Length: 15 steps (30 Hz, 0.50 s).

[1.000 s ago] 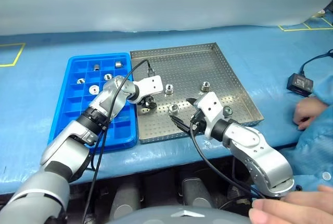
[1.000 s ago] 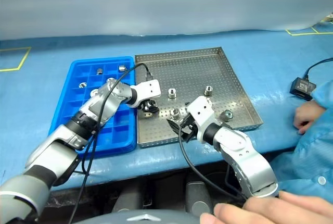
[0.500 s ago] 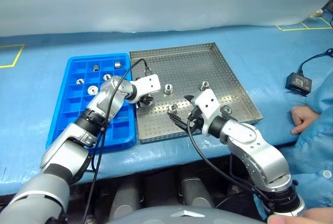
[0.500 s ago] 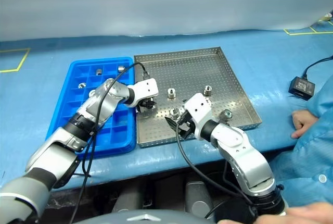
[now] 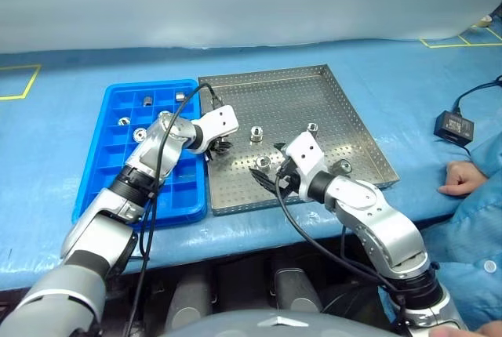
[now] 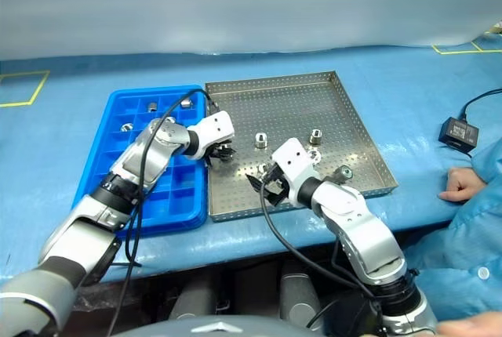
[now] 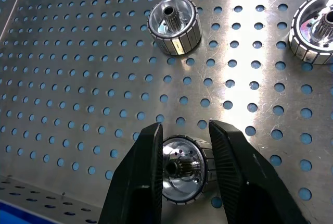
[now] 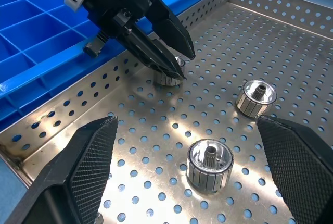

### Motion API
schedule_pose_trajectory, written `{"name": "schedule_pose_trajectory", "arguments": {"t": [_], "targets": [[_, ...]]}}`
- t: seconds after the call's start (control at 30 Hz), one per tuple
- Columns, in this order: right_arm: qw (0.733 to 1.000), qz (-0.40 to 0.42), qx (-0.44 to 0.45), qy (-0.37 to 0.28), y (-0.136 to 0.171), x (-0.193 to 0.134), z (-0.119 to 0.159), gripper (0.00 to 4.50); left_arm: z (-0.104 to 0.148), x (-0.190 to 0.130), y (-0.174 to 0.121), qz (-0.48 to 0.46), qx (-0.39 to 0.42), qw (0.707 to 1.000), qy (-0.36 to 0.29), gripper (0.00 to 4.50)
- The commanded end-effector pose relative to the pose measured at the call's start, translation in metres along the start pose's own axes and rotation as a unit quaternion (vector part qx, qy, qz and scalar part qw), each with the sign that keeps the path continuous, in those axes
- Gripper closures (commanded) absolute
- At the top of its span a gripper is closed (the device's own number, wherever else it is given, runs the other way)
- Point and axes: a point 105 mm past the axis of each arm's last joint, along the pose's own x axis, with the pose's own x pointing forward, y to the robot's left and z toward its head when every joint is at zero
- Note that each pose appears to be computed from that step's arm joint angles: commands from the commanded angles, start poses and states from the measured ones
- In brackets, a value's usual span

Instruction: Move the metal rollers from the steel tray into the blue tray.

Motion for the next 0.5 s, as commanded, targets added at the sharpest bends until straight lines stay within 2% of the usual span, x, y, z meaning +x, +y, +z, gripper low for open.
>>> {"name": "schedule_pose_trajectory", "arguments": {"t": [0.03,0.13,0.33,0.5], "targets": [[1.000,0.001,-0.012,-0.023,0.001,-0.001,0.011,0.00,0.003,-0.007,0.004,0.004,0.016,1.000,-0.002,3.04],[1.000,0.000,-0.011,-0.024,0.001,0.000,0.011,0.00,0.003,-0.004,0.001,-0.012,0.057,0.998,0.019,2.46],[0.999,0.001,-0.006,-0.031,0.005,0.002,0.012,0.00,0.002,0.000,0.008,-0.008,0.126,0.990,0.066,0.52],[0.999,-0.005,0.000,-0.038,0.007,0.003,0.012,0.00,0.001,0.004,0.008,-0.028,0.158,0.982,0.094,0.52]]}}
